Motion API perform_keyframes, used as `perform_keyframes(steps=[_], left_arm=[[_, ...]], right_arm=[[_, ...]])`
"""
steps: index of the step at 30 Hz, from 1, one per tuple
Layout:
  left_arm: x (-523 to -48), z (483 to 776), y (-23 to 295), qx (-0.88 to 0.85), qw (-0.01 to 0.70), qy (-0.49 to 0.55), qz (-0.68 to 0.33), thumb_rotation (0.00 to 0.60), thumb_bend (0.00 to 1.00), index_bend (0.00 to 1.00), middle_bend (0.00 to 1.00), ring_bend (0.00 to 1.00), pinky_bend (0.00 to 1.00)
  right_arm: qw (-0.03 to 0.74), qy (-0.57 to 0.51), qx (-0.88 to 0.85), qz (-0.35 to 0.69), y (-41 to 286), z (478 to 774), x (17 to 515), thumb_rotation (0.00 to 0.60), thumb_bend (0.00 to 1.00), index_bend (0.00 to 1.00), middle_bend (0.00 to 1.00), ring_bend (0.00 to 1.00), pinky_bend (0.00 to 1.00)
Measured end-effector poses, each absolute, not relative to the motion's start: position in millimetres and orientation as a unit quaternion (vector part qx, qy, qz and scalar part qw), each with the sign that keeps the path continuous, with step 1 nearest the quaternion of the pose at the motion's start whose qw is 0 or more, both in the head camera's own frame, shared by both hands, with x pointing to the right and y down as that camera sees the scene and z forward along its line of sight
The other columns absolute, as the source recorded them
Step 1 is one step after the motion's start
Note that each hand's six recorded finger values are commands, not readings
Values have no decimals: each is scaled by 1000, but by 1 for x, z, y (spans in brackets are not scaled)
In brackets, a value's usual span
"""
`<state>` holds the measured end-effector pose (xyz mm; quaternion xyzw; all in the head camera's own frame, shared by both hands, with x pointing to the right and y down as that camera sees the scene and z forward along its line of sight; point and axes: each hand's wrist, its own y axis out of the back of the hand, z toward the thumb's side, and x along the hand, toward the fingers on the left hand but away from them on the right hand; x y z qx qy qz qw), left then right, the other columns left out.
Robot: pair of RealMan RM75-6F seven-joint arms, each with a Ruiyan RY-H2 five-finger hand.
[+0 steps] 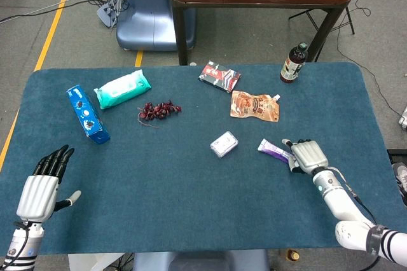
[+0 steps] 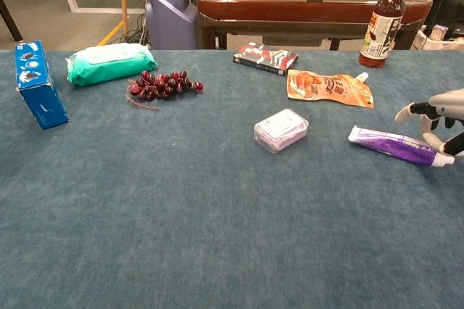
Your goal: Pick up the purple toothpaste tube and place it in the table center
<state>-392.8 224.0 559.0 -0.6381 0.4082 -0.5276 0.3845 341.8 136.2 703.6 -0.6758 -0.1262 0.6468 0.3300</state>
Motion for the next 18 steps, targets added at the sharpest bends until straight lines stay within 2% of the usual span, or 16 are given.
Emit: perform_keyframes(steps=[12, 15, 18], left_arm=[[-389, 557, 220, -640, 391, 408, -521, 600, 129, 0, 48, 94, 111], [-390, 556, 221, -638, 391, 409, -522, 600, 129, 0, 48, 94, 111], [-393, 555, 222, -637, 390, 409, -525, 600, 130, 0, 48, 94, 111]], right_arm=[[334, -117, -710, 608, 179, 679, 328, 447, 676, 134, 416, 251, 251], [349, -127, -717, 590, 179, 668, 321, 447, 572, 134, 416, 251, 251], [368, -142, -716, 575, 175, 657, 316, 449, 348, 134, 416, 251, 251]])
